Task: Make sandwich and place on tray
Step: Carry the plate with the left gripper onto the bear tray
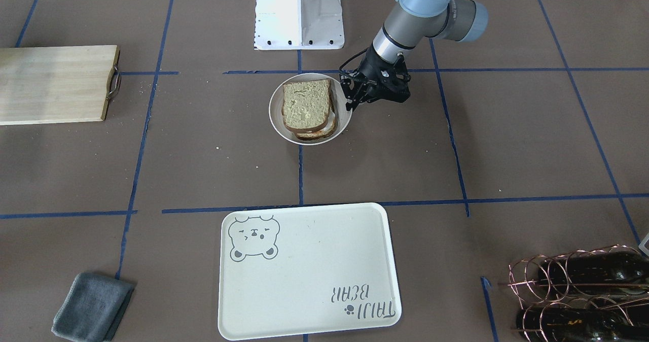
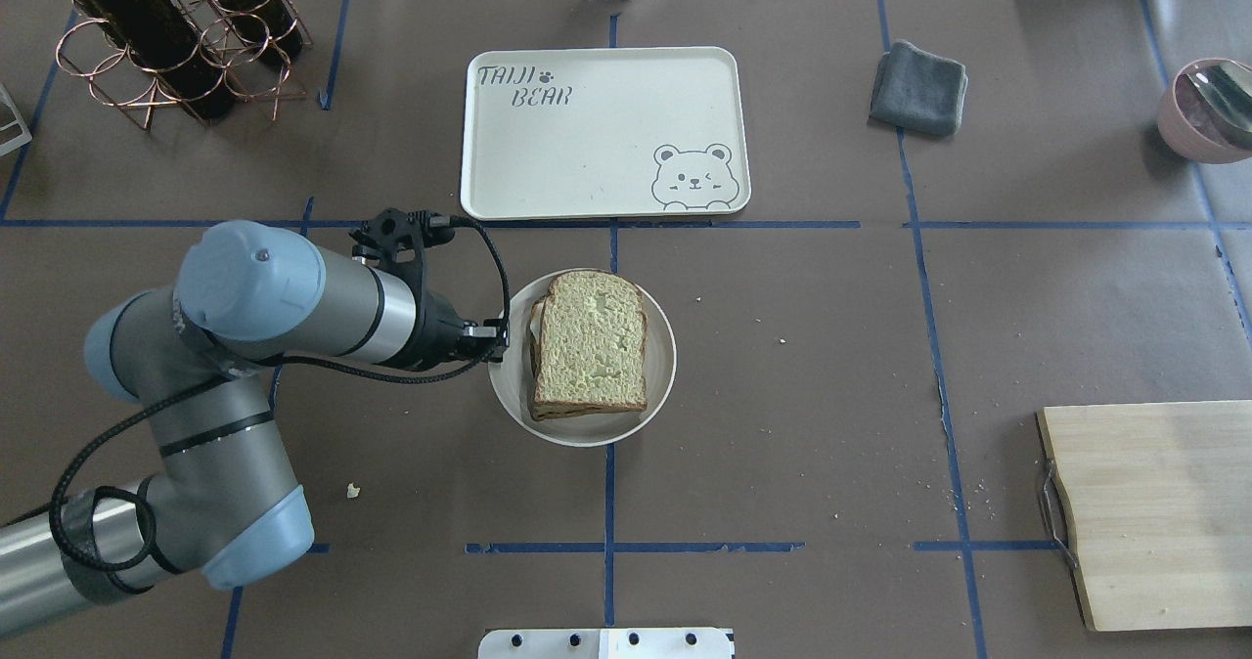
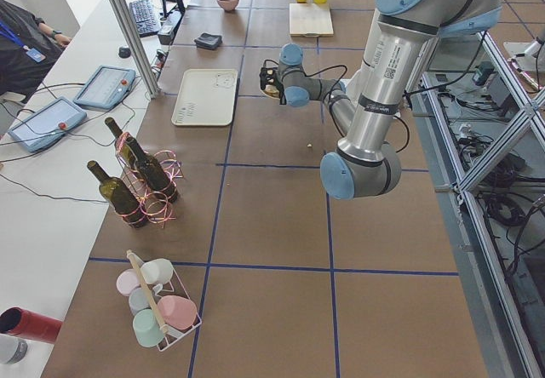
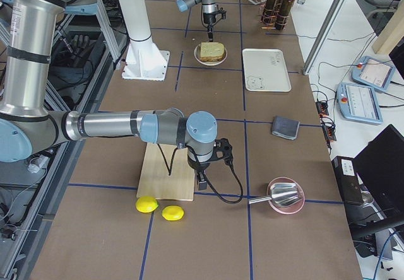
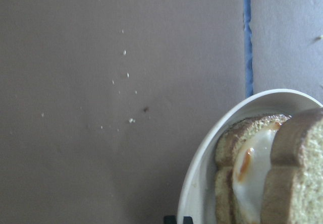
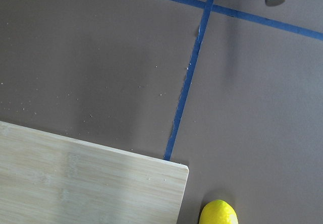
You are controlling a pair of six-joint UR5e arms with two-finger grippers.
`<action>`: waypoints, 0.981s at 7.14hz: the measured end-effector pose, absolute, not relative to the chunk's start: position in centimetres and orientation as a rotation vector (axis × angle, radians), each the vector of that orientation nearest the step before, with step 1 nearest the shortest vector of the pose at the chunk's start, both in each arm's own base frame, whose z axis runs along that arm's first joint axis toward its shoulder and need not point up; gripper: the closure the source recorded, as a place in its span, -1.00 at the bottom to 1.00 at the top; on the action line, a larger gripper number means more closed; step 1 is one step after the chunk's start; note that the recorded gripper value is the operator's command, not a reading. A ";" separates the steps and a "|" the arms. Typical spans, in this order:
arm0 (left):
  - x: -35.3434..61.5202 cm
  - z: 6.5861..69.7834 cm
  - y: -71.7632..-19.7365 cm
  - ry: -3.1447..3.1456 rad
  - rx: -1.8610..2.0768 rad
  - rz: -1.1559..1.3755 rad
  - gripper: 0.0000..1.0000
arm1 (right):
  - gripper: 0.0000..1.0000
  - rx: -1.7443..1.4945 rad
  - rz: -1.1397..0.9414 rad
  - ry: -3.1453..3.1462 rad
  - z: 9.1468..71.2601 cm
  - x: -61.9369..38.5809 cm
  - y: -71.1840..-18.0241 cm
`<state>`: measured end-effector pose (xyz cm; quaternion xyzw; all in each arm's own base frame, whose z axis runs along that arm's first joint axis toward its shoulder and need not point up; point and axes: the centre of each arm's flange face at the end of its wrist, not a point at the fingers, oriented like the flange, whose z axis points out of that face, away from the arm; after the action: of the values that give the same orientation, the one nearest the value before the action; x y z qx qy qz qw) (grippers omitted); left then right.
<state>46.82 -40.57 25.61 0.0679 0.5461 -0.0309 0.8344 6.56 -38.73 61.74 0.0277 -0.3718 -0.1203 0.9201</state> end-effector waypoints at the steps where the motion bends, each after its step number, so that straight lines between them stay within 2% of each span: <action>1: 45.3 25.7 -44.2 1.148 0.155 -0.062 1.00 | -1.00 0.056 -0.247 -0.764 61.8 6.6 -38.7; 7: 49.2 23.0 -66.4 1.121 0.093 -0.084 1.00 | -1.00 0.045 -0.240 -0.765 62.3 6.6 -38.7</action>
<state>49.20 -66.42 23.02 0.0439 0.5311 -0.0397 0.8453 6.55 -38.65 62.28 0.0217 -0.3725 -0.1169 0.9204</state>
